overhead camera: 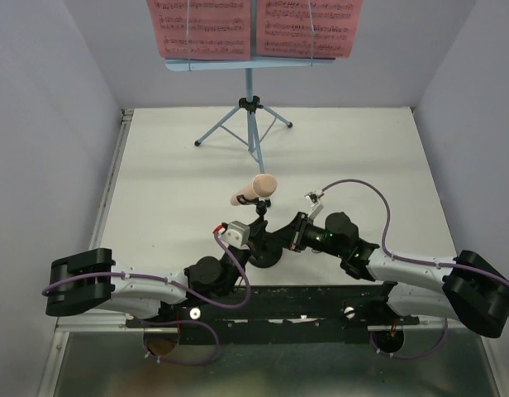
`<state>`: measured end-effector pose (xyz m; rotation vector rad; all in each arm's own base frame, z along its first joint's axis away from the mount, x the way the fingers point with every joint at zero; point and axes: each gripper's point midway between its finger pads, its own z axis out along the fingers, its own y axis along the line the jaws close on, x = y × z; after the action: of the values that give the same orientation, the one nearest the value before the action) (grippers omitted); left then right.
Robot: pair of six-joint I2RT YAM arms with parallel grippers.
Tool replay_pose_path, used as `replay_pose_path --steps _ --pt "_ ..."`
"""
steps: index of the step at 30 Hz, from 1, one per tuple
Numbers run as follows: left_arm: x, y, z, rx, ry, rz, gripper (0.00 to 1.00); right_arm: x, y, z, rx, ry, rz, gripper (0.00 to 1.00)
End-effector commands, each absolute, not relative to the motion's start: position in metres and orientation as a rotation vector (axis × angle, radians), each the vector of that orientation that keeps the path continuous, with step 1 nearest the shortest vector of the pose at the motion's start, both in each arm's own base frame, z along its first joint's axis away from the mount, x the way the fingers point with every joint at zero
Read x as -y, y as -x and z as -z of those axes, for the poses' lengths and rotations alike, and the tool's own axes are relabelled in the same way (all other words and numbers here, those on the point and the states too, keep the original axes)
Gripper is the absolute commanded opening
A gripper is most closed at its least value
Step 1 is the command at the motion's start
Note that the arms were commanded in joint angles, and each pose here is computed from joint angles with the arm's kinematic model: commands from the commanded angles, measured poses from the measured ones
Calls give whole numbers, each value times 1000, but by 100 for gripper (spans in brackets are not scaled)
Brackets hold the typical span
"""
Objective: Pack up the instrument practice props
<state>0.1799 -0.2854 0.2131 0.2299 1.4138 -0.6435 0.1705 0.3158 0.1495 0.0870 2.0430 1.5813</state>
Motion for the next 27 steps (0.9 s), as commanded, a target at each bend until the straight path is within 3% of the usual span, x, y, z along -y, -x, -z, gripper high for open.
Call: replay_pose_path --steps 1,7,12,16,17,19,20,21,24,27 --pt "295 -168 -163 -1523 -388 590 0 -309 -201 -158 -2002 208 -1187 1" --pt "298 -169 -158 -1530 -392 581 0 -291 -224 -164 -1934 386 -749 1" --pt "301 -169 -154 -1536 -400 576 0 -288 -214 -164 -1832 546 -441 1" --pt "300 -169 -153 -1541 -393 581 0 -290 -209 -164 -1821 552 -403 1" --pt "299 -169 -153 -1540 -392 580 0 -291 -208 -166 -1822 535 -430 4" --pt "298 -170 -155 -1537 -381 576 0 -293 -205 -174 -1815 502 -484 40" --pt "297 -171 -155 -1538 -374 573 0 -293 -202 -175 -1826 496 -505 53" --pt "296 -171 -155 -1540 -372 568 0 -293 -200 -178 -1837 474 -528 59" --pt "295 -171 -151 -1554 -370 563 2 -289 -194 -179 -1867 443 -566 69" --pt "294 -171 -148 -1569 -358 571 13 -281 -189 -181 -1881 416 -591 71"
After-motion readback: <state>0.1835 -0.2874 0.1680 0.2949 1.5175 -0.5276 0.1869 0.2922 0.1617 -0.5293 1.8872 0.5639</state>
